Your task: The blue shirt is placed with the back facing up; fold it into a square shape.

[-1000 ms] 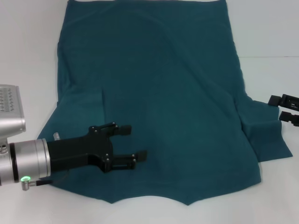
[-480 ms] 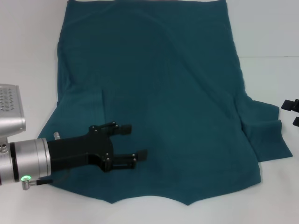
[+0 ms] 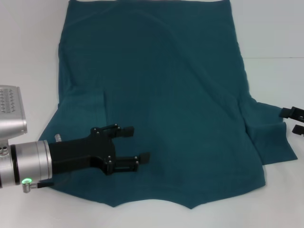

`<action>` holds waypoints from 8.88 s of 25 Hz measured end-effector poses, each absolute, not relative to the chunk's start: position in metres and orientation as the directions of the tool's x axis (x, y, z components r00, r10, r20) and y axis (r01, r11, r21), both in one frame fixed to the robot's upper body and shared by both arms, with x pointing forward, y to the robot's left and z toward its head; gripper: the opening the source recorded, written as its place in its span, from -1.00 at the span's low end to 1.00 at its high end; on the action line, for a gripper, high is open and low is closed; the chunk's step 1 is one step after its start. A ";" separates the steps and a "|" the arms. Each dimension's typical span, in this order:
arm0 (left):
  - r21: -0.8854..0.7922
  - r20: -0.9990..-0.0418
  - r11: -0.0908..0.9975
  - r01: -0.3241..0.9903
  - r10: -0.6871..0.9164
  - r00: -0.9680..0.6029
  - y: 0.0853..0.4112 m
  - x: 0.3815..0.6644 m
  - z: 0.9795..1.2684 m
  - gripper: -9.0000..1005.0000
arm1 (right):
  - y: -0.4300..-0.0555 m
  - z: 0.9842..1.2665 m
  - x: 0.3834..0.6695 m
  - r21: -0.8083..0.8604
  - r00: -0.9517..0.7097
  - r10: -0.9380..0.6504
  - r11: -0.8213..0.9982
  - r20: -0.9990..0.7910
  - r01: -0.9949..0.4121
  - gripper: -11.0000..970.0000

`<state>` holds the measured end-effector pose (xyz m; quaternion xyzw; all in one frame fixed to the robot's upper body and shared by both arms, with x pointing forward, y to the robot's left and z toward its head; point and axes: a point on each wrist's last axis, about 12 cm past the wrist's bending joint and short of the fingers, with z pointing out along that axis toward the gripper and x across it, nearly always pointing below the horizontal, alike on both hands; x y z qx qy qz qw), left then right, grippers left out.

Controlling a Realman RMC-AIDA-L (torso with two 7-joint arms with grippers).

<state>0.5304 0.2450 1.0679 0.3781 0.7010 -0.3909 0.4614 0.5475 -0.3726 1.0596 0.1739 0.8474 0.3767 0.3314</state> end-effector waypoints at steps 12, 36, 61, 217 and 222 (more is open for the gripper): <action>-0.198 -0.941 0.414 0.889 0.173 -0.290 0.246 0.531 1.067 0.77 | -0.363 1.053 0.552 0.734 -0.730 0.524 0.678 -0.439 0.045 0.91; -0.189 -0.942 0.423 0.886 0.176 -0.285 0.249 0.532 1.069 0.77 | -0.350 1.049 0.559 0.753 -0.710 0.550 0.657 -0.439 0.043 -0.25; -0.188 -0.943 0.425 0.886 0.175 -0.284 0.249 0.533 1.070 0.77 | -0.379 1.060 0.562 0.733 -0.655 0.583 0.677 -0.481 0.064 -0.94; -0.476 -0.714 0.792 0.381 -0.096 -0.693 0.353 0.489 1.043 0.77 | -0.288 1.088 0.587 0.650 -0.709 0.217 0.632 -0.671 -0.421 0.86; -0.484 -0.713 0.778 0.400 -0.085 -0.696 0.350 0.489 1.045 0.77 | -0.289 1.088 0.587 0.648 -0.708 0.217 0.634 -0.672 -0.422 0.85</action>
